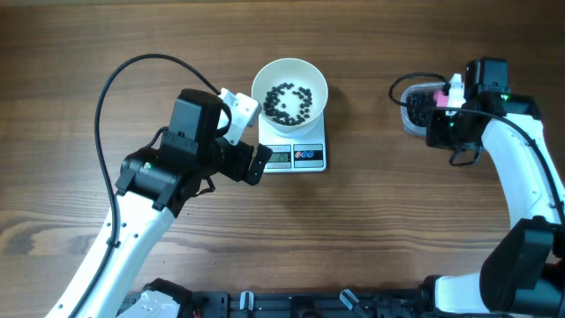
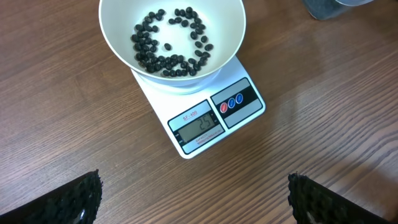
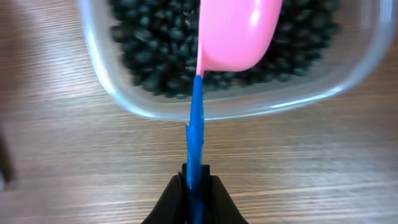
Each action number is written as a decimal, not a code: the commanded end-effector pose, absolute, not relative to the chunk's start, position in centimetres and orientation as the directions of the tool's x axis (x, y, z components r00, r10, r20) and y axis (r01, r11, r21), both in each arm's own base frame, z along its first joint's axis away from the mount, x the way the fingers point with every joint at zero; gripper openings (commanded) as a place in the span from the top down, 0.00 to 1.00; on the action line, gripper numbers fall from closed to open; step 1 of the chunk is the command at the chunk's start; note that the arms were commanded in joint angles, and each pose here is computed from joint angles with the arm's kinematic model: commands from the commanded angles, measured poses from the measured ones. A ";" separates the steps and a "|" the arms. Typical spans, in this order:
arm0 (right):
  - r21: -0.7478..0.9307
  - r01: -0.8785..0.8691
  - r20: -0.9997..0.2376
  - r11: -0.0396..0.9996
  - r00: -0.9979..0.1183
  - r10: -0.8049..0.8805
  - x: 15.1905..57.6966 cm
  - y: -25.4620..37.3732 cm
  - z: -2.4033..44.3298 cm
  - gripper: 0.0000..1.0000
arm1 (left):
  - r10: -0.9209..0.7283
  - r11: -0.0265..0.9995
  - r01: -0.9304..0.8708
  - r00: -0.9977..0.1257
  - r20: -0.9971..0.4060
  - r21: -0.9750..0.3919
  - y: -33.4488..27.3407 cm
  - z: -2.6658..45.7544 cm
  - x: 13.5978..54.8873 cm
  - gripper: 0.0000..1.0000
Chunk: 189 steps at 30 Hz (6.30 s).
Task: Scoop item into bowl and weigh 150g on scale
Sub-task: 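Scoop more black beans from the tub with the right gripper, then carry the filled scoop left over the white bowl, then tip the scoop to pour beans into the bowl, then return the scoop right and dip it into the bean tub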
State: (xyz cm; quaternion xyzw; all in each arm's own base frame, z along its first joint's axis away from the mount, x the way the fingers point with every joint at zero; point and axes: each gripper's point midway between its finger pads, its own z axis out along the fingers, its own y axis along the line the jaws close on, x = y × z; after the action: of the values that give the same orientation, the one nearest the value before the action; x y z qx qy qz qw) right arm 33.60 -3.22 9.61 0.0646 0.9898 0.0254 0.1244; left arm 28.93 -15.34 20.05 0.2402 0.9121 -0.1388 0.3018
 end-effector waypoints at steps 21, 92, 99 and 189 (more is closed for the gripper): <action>0.374 -0.063 -0.288 0.925 -0.956 0.052 33.0 -2.0 9.4 0.96 | 0.347 0.838 0.532 -0.692 -0.633 -0.121 -15.9 20.9 29.1 0.00; 0.859 -0.228 -0.338 0.459 -0.925 0.173 36.6 14.8 15.8 0.96 | 0.347 0.838 0.531 -0.692 -0.633 -0.121 -15.9 20.9 29.1 0.00; 0.732 -0.314 -0.459 0.605 -0.883 0.097 36.3 17.5 15.7 0.96 | 0.347 0.838 0.531 -0.692 -0.633 -0.121 -15.9 20.9 29.1 0.00; -0.064 0.183 -0.525 0.981 -0.842 0.123 31.2 -4.7 16.2 0.96 | 0.347 0.838 0.531 -0.692 -0.633 -0.121 -15.9 20.9 29.1 0.00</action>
State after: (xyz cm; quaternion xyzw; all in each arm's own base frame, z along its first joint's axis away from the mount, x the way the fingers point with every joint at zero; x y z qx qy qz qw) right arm 31.51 -2.12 16.67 0.0287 0.9596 -0.0017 0.2799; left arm 28.93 -15.36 20.04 0.2403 0.9121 -0.1389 0.3016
